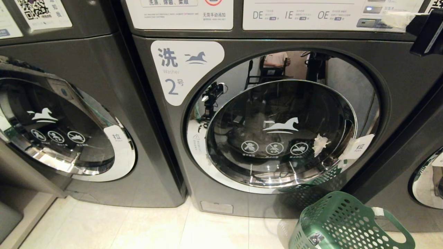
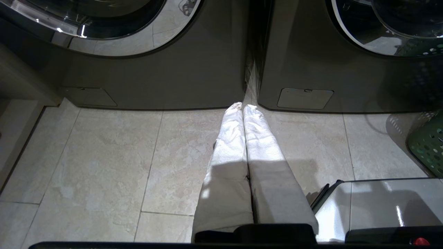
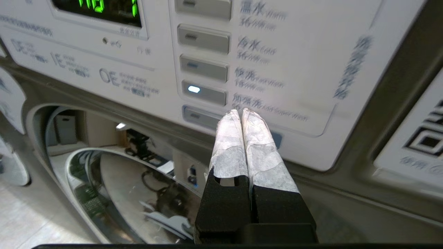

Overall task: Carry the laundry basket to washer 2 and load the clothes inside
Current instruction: Press the washing machine switch

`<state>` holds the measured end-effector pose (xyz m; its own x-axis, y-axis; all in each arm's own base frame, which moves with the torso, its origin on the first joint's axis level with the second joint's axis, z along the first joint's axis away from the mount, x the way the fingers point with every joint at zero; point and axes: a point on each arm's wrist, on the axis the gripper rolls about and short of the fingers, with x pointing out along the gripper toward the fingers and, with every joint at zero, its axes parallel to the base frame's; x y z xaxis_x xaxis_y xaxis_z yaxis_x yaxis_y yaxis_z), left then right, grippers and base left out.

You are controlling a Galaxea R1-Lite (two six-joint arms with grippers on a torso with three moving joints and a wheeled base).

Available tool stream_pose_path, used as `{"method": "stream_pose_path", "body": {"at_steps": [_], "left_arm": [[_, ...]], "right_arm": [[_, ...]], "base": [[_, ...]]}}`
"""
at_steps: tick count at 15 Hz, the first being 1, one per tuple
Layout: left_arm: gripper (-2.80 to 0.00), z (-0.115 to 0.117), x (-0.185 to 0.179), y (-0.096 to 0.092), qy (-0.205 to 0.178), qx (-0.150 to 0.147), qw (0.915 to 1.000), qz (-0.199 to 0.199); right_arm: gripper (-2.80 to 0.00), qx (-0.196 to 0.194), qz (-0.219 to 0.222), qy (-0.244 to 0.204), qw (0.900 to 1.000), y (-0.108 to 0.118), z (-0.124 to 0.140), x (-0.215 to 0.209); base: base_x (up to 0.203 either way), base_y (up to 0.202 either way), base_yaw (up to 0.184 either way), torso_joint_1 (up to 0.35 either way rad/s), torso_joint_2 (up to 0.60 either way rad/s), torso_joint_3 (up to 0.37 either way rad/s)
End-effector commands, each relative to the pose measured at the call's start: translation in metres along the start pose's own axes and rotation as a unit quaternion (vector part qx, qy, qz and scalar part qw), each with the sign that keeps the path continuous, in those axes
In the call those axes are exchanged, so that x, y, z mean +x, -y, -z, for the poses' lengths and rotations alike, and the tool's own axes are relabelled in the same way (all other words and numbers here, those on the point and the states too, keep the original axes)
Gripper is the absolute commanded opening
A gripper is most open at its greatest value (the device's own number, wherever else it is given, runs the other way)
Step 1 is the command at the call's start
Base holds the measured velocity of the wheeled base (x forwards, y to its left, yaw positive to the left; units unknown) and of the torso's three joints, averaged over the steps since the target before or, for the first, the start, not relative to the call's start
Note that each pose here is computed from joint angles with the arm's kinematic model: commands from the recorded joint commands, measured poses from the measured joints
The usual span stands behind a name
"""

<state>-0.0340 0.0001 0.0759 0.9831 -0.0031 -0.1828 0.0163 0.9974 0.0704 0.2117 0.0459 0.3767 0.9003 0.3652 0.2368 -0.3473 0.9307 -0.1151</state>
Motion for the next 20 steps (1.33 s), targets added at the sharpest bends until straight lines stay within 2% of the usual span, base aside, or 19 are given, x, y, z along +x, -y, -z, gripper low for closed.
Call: {"method": "stream_pose_path", "body": {"at_steps": [1, 20], "left_arm": [[-2.8, 0.0, 0.0, 0.0, 0.0, 0.0, 1.0, 0.0], [-2.8, 0.0, 0.0, 0.0, 0.0, 0.0, 1.0, 0.001]], "right_arm": [[-2.8, 0.003, -0.02, 0.008, 1.0, -0.008, -0.004, -0.005], [-2.8, 0.013, -0.015, -0.014, 1.0, -0.008, 0.012, 0.013]], "base": [[0.0, 0.0, 0.0, 0.0, 0.0, 0.0], [0.0, 0.0, 0.0, 0.0, 0.0, 0.0]]}}
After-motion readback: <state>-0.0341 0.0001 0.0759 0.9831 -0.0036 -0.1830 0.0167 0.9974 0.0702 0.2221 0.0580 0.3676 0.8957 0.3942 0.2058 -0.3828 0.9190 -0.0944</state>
